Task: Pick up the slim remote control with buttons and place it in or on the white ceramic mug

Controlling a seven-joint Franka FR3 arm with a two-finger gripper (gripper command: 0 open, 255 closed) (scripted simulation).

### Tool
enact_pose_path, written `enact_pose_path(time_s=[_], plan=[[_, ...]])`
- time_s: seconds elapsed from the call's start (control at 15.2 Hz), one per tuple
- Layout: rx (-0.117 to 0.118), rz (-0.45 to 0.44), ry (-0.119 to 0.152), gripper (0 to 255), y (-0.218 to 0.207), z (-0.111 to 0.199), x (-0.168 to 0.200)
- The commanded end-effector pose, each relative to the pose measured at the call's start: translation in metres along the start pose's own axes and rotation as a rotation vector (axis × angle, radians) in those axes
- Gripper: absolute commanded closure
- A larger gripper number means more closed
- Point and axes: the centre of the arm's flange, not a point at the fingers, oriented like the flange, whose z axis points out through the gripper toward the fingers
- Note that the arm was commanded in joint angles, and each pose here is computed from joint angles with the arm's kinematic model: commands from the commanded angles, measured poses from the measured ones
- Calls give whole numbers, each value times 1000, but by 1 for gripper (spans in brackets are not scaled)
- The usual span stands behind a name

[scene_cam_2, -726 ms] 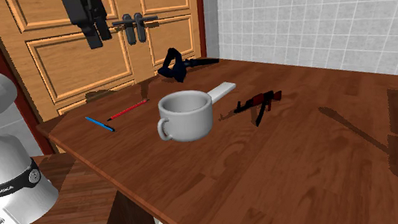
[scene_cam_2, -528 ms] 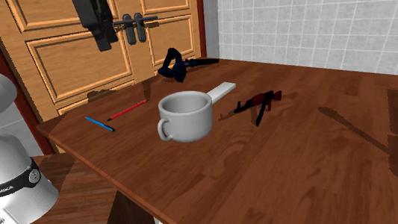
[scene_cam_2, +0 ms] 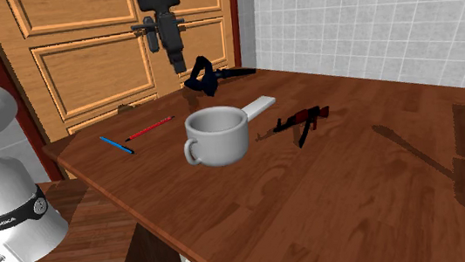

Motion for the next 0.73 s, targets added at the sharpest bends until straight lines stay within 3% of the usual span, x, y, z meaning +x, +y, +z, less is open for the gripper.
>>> enact_pose_path(time_s=[0.0, 0.66], plan=[[1, -34, -6, 0, -9, 16, 23], [2, -200, -39, 0, -69, 90, 119]])
